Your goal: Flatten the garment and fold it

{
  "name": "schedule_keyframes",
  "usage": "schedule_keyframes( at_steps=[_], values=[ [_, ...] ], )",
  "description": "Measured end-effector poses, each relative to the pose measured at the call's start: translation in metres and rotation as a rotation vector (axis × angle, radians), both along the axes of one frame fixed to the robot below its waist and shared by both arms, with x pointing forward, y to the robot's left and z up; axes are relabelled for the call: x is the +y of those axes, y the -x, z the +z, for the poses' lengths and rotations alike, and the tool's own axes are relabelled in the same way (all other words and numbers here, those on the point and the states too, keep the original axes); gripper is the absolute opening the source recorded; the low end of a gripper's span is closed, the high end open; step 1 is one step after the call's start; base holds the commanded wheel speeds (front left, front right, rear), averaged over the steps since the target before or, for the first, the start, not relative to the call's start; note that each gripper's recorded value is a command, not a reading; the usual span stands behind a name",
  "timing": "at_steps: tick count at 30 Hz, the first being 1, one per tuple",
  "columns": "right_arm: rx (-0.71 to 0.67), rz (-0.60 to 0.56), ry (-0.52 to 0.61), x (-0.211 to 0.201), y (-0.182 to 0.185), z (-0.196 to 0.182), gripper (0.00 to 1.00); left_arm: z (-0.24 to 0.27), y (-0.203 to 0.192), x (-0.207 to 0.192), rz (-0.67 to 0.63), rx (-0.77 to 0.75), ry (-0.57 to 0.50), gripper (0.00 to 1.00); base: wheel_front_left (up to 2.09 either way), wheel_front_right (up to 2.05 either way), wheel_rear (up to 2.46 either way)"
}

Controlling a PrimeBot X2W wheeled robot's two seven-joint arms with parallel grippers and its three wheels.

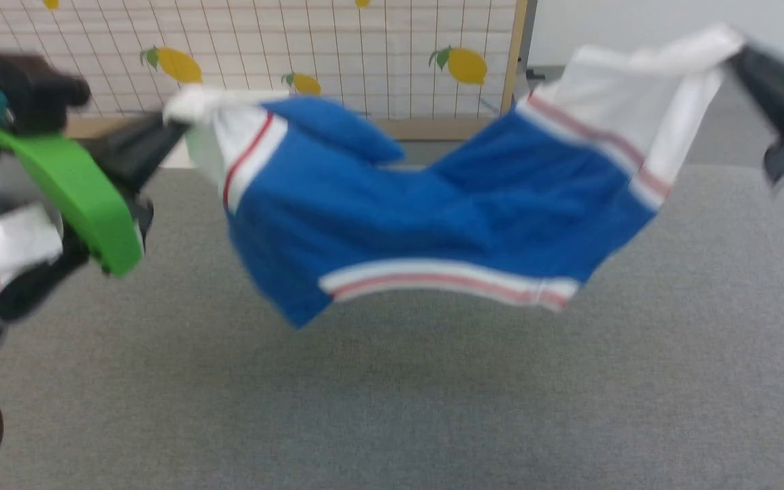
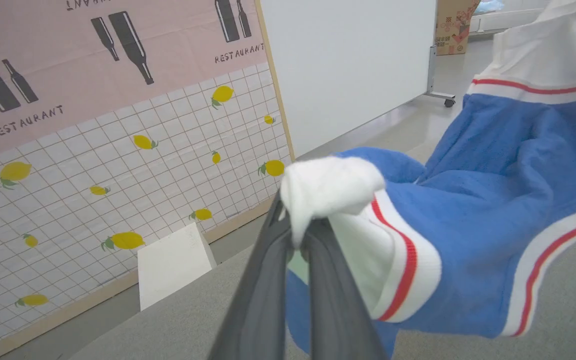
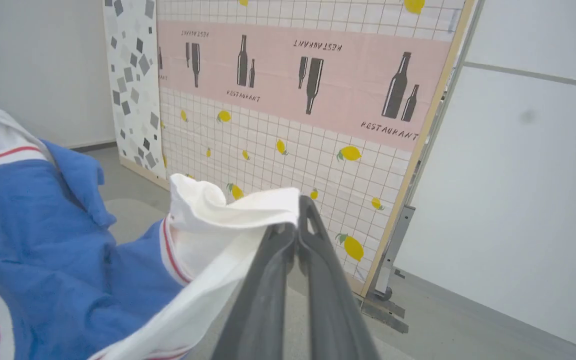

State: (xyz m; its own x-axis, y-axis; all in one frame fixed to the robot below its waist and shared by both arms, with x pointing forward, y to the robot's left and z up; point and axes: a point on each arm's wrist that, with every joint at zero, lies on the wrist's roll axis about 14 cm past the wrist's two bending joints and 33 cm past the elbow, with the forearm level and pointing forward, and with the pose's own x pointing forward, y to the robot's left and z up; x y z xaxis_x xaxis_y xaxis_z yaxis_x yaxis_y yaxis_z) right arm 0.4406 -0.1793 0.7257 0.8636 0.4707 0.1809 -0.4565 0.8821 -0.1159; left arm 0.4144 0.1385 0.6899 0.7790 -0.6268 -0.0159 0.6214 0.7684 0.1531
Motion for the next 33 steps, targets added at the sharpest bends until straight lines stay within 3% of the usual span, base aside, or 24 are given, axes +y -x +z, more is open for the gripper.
schedule_keyframes(
  at_steps=[5,14,23,29,33],
  values=[
    [-0.057,-0.068,-0.081,-0.014,-0.03,0.034,0.0,0.038,-0.031,-0.009,-0.006,-0.095,0.066,0.0,0.0,0.0,0.0],
    [-0.11,-0.206,-0.102,-0.03,-0.106,0.069,0.0,0.089,-0.11,-0.015,0.045,-0.241,0.112,0.0,0.0,0.0,0.0],
    [-0.195,-0.333,-0.019,-0.042,-0.179,0.091,0.0,0.126,-0.184,-0.015,0.093,-0.421,0.156,0.0,0.0,0.0,0.0],
    [-0.218,-0.384,-0.011,-0.048,-0.226,0.077,0.0,0.114,-0.237,-0.008,0.15,-0.477,0.203,0.0,0.0,0.0,0.0],
    [-0.196,-0.403,0.004,-0.05,-0.254,0.048,0.0,0.084,-0.269,0.0,0.192,-0.453,0.232,0.0,0.0,0.0,0.0]
  ],
)
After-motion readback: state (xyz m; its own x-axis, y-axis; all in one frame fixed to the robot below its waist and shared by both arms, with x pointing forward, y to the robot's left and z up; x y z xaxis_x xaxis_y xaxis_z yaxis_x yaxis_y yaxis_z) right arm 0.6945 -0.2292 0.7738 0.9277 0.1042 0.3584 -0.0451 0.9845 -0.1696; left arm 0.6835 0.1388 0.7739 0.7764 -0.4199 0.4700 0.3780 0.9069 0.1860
